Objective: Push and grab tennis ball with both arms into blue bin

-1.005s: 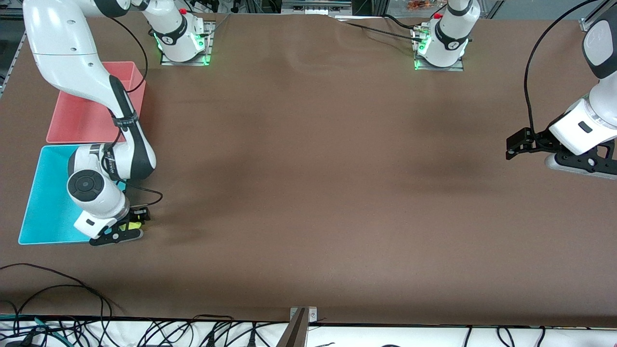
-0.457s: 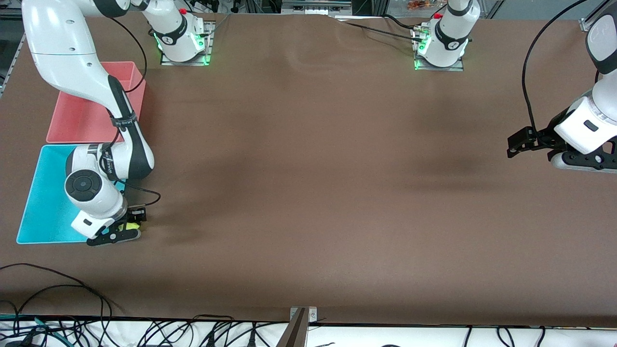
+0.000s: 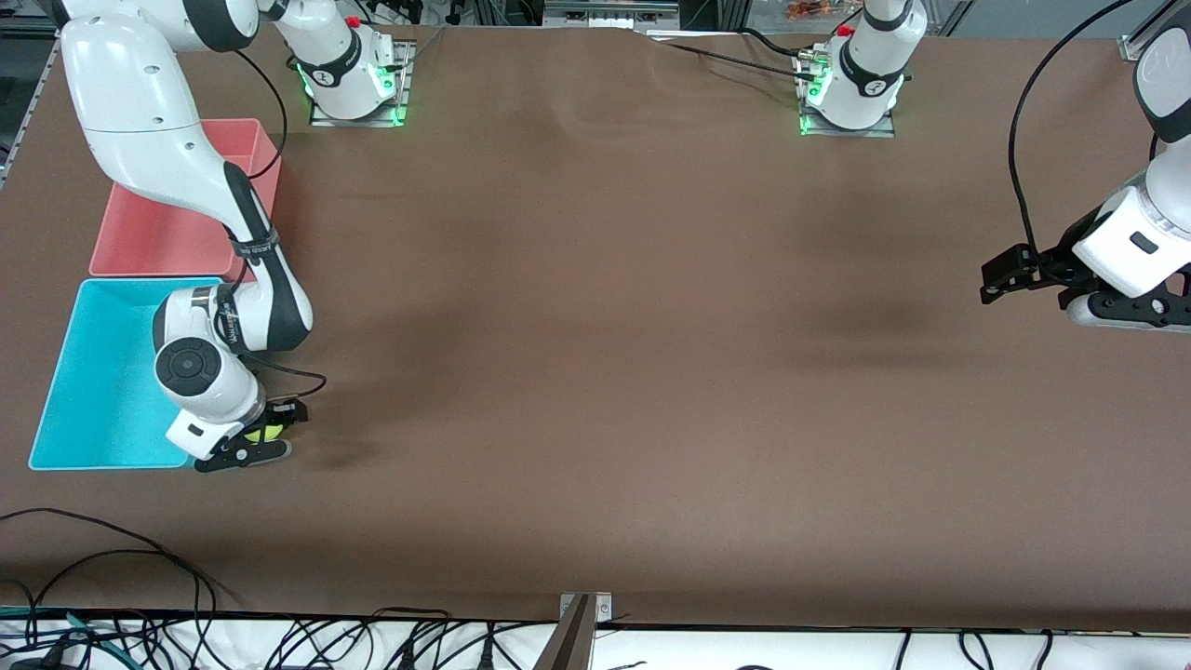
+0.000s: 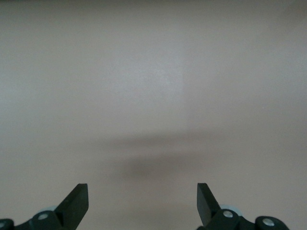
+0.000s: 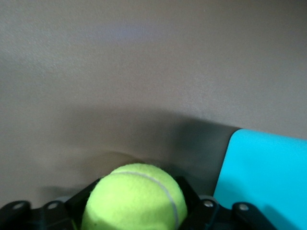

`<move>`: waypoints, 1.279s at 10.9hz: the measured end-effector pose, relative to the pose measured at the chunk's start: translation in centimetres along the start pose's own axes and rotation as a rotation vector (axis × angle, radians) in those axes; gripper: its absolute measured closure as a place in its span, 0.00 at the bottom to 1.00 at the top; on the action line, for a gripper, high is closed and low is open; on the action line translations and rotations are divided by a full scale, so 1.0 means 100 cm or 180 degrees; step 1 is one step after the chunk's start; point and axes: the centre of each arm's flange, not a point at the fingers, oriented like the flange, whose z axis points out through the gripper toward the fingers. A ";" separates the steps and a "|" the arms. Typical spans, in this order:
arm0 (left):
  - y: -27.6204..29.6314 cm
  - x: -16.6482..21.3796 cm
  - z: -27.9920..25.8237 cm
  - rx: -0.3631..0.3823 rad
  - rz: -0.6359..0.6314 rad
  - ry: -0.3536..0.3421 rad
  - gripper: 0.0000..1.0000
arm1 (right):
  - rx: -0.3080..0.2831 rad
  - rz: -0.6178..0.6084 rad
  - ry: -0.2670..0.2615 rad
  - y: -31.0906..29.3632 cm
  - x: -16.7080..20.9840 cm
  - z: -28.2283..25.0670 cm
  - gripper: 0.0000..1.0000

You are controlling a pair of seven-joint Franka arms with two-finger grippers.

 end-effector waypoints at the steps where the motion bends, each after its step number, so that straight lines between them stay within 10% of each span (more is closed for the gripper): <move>1: 0.000 0.000 0.000 0.0000 -0.0003 0.0000 0.00 | 0.0002 -0.0005 0.0004 -0.001 0.001 -0.001 0.37; 7: -0.002 -0.001 0.000 0.0000 -0.0019 -0.0007 0.00 | -0.0062 0.0043 -0.0085 0.013 0.020 -0.040 0.42; 14: -0.005 -0.003 0.000 -0.0003 -0.0038 -0.0062 0.00 | 0.0089 0.0109 -0.1107 0.072 -0.017 -0.170 0.41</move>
